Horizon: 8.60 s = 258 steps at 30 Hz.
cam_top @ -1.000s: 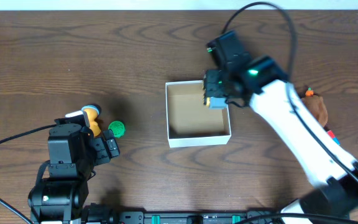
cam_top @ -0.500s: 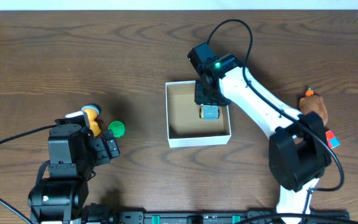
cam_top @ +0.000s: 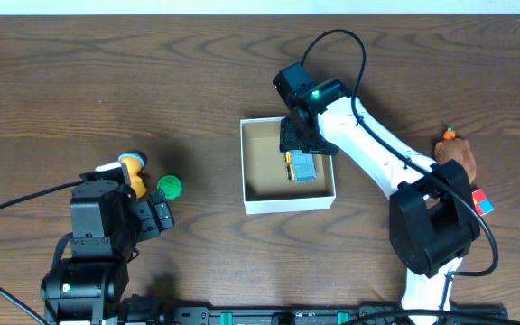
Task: Pack container
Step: 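Carry the truck with the right gripper and lower it into the box, then move the right gripper to the brown plush bear and grasp it, then carry the bear with the right gripper and drop it into the box, then move the right gripper to the orange-blue cube and grasp it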
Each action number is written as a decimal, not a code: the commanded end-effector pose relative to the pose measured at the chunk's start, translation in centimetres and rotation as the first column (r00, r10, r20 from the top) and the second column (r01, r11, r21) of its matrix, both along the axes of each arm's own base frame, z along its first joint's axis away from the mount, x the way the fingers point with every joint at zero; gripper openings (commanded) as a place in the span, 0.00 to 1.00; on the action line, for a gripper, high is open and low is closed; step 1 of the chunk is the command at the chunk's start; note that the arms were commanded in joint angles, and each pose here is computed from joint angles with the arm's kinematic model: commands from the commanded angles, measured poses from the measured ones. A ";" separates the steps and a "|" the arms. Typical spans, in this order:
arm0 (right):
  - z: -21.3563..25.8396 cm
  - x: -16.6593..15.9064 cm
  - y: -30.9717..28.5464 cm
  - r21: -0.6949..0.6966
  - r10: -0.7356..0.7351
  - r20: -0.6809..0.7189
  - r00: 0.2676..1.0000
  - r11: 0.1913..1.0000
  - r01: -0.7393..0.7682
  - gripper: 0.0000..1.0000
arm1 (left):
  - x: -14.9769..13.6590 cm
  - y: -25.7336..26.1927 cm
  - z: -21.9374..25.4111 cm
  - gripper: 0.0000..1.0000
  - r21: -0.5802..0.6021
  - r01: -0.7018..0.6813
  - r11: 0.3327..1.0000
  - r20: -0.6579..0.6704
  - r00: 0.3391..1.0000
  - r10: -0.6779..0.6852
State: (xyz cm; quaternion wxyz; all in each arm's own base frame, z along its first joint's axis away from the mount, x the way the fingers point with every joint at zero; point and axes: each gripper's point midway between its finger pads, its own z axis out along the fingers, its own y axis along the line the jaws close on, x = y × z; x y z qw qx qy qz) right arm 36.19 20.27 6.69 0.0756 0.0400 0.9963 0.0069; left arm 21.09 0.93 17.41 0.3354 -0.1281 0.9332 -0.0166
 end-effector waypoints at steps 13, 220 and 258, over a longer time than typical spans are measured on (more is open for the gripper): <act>6.5 0.7 2.8 0.010 0.290 0.193 0.937 0.955 -0.297 0.60 | 0.1 0.2 0.5 0.98 0.000 -0.017 1.000 0.009 1.000 0.017; 10.6 -4.8 -30.5 -0.008 -0.861 0.059 0.504 0.505 0.863 0.99 | 0.4 0.2 -0.3 0.98 0.000 -0.017 1.000 -0.035 0.999 0.017; -5.5 -11.8 -36.1 0.009 -0.844 -0.059 0.532 0.533 0.846 0.82 | 0.4 0.2 -0.4 0.98 0.000 -0.017 1.000 -0.035 0.999 0.017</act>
